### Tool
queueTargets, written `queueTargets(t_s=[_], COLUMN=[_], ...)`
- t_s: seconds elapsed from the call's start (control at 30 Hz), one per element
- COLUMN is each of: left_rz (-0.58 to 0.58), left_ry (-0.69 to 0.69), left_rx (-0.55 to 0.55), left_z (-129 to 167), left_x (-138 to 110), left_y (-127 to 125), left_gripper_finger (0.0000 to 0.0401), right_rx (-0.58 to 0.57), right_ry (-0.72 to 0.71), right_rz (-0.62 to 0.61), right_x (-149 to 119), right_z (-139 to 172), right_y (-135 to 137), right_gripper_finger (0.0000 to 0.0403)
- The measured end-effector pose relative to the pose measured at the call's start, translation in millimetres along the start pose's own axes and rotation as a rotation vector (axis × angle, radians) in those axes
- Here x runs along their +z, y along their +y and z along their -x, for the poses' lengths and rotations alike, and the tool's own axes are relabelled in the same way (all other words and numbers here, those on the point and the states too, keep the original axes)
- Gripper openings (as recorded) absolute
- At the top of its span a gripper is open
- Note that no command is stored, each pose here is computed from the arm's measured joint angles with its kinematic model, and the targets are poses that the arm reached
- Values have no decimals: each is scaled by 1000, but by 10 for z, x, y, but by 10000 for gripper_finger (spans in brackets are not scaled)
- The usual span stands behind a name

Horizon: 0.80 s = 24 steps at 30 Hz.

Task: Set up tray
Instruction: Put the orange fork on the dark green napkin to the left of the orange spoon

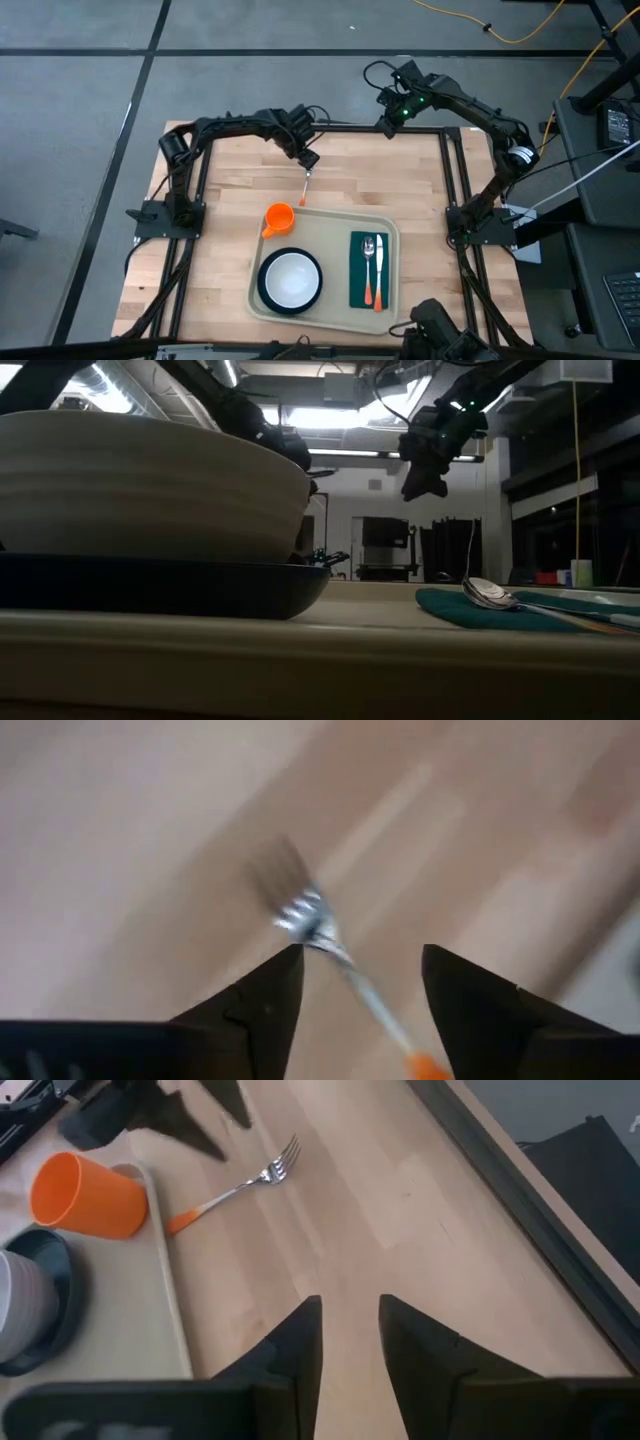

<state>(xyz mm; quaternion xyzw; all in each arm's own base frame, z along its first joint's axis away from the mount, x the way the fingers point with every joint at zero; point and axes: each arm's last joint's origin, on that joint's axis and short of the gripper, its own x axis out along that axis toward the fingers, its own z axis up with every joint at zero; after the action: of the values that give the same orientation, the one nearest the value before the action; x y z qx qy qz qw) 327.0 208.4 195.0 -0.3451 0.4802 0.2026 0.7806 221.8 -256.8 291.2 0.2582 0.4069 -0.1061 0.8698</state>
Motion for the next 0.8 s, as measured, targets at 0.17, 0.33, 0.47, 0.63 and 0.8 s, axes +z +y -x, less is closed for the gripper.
queueTargets(t_s=[0.17, 0.33, 0.47, 0.63, 0.8], left_rz=[-15, -38, 55, 118, 49], left_ry=[-2, -36, 49, 112, 330], left_rx=[-74, -132, -358, -400, -216], left_z=[182, 528, 598, 592, 437], left_x=[186, 397, 503, 596, 517], left_y=[-237, -229, 66, 381, 537], left_gripper_finger=[228, 232, 231, 231, 230], right_rx=[-5, 24, 71, 72, 93], right_ry=[-26, -42, -53, -50, -37], right_rz=[17, 29, 59, 75, 70], right_x=[28, 40, 43, 39, 21], right_z=[0, 1, 1, 1, 0], right_y=[-6, 1, 16, 17, 27], right_gripper_finger=[107, 107, 107, 107, 107])
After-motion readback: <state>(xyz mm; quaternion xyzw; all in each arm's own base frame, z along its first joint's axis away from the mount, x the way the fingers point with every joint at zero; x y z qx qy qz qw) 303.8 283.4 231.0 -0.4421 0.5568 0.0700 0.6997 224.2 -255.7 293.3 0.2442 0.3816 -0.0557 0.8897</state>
